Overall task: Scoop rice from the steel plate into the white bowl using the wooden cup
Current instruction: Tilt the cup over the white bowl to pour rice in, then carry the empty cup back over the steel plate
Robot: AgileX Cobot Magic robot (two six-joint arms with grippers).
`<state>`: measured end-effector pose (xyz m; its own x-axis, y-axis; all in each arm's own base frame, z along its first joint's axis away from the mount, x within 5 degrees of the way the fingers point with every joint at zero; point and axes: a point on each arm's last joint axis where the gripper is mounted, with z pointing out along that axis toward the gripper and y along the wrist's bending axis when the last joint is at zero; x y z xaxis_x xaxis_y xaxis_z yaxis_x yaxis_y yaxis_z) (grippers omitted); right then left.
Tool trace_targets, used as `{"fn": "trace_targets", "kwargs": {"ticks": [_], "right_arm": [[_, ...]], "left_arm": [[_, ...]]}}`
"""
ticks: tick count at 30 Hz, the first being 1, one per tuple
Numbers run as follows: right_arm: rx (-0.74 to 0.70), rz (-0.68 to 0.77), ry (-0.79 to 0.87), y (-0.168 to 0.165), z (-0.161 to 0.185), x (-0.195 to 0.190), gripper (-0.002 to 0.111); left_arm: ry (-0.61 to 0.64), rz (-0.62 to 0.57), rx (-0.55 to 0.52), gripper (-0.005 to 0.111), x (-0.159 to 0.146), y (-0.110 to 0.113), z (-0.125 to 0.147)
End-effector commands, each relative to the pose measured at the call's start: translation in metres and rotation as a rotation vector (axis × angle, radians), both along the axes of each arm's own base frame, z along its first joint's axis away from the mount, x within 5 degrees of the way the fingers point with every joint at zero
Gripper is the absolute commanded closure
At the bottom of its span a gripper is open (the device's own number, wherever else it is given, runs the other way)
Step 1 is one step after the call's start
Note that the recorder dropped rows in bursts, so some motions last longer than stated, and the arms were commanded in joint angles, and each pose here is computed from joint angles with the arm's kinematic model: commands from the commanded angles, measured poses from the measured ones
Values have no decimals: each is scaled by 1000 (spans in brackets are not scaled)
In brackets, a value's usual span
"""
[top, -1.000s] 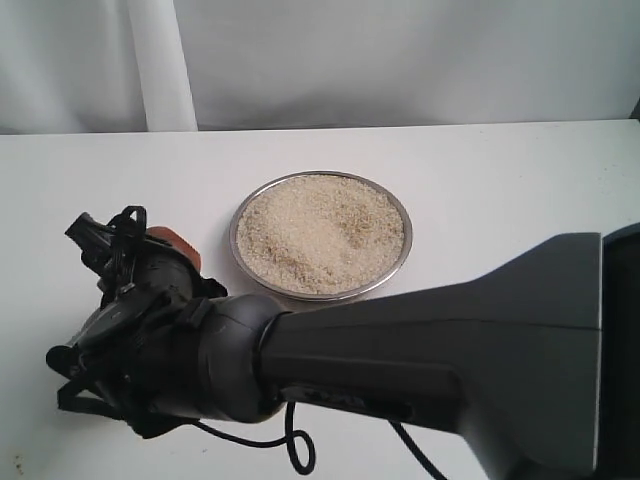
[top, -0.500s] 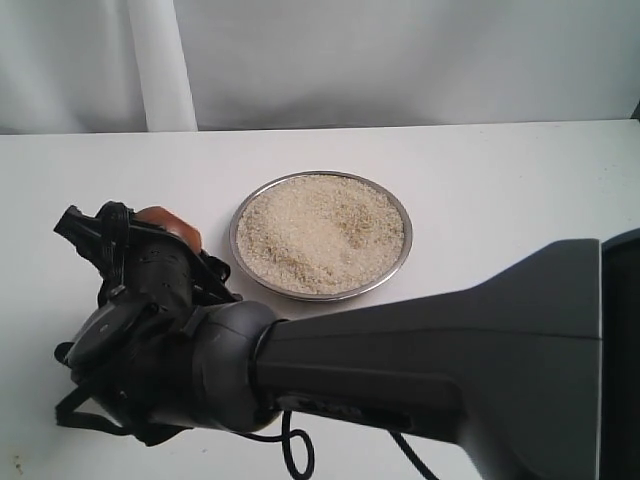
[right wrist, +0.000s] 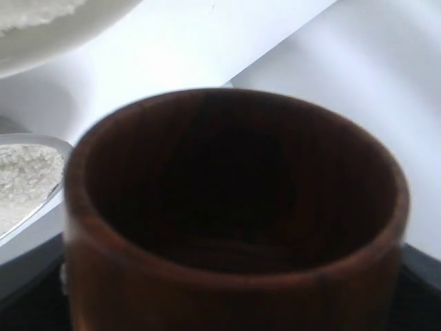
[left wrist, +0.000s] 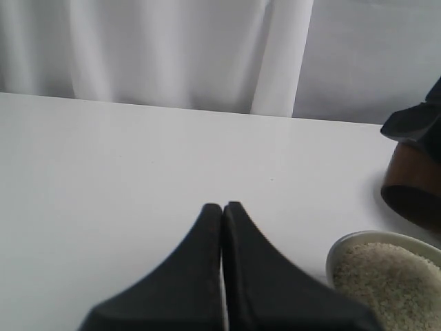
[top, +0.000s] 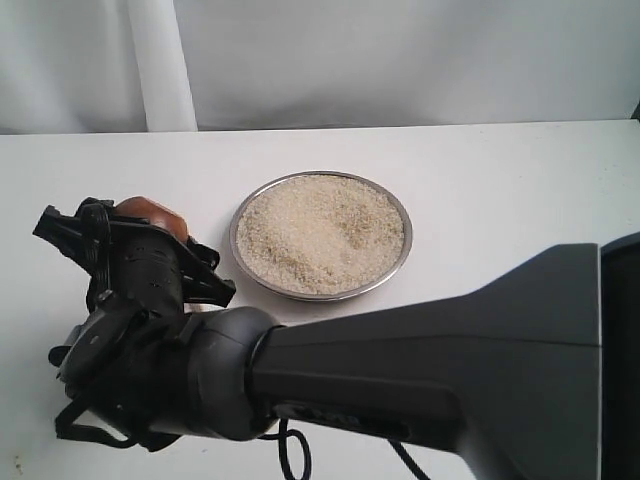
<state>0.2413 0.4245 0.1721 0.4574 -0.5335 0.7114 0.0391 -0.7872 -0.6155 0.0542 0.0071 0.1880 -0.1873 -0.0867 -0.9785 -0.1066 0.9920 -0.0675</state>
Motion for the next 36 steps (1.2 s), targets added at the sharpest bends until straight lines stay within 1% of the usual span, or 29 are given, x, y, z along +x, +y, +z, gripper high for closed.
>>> {"fn": "trace_targets", "kwargs": {"ticks": [1, 5, 8, 10, 13, 15, 20, 23, 26, 31, 36], "right_arm": [[-6, 31, -49, 4, 11, -5, 108], [37, -4, 5, 3, 8, -5, 108], [177, -81, 80, -1, 10, -4, 108], [260, -136, 149, -6, 18, -2, 108], [392, -196, 283, -17, 38, 4, 108], [504, -226, 369, -27, 58, 10, 108], [755, -309, 484, -62, 110, 31, 108], [848, -398, 530, -88, 127, 47, 108], [877, -491, 552, -112, 131, 64, 108], [856, -641, 504, -147, 125, 93, 108], [843, -725, 467, -175, 122, 114, 108]], "left_arm": [[-5, -6, -9, 107, 0, 0, 0], [-5, -6, -9, 107, 0, 0, 0], [-5, -6, -9, 107, 0, 0, 0], [-5, -6, -9, 107, 0, 0, 0], [-5, -6, -9, 107, 0, 0, 0], [-5, -6, -9, 107, 0, 0, 0], [-5, -6, -9, 107, 0, 0, 0], [-5, -6, -9, 107, 0, 0, 0], [-5, -6, -9, 107, 0, 0, 0], [-5, -6, -9, 107, 0, 0, 0], [-5, -6, -9, 107, 0, 0, 0]]}}
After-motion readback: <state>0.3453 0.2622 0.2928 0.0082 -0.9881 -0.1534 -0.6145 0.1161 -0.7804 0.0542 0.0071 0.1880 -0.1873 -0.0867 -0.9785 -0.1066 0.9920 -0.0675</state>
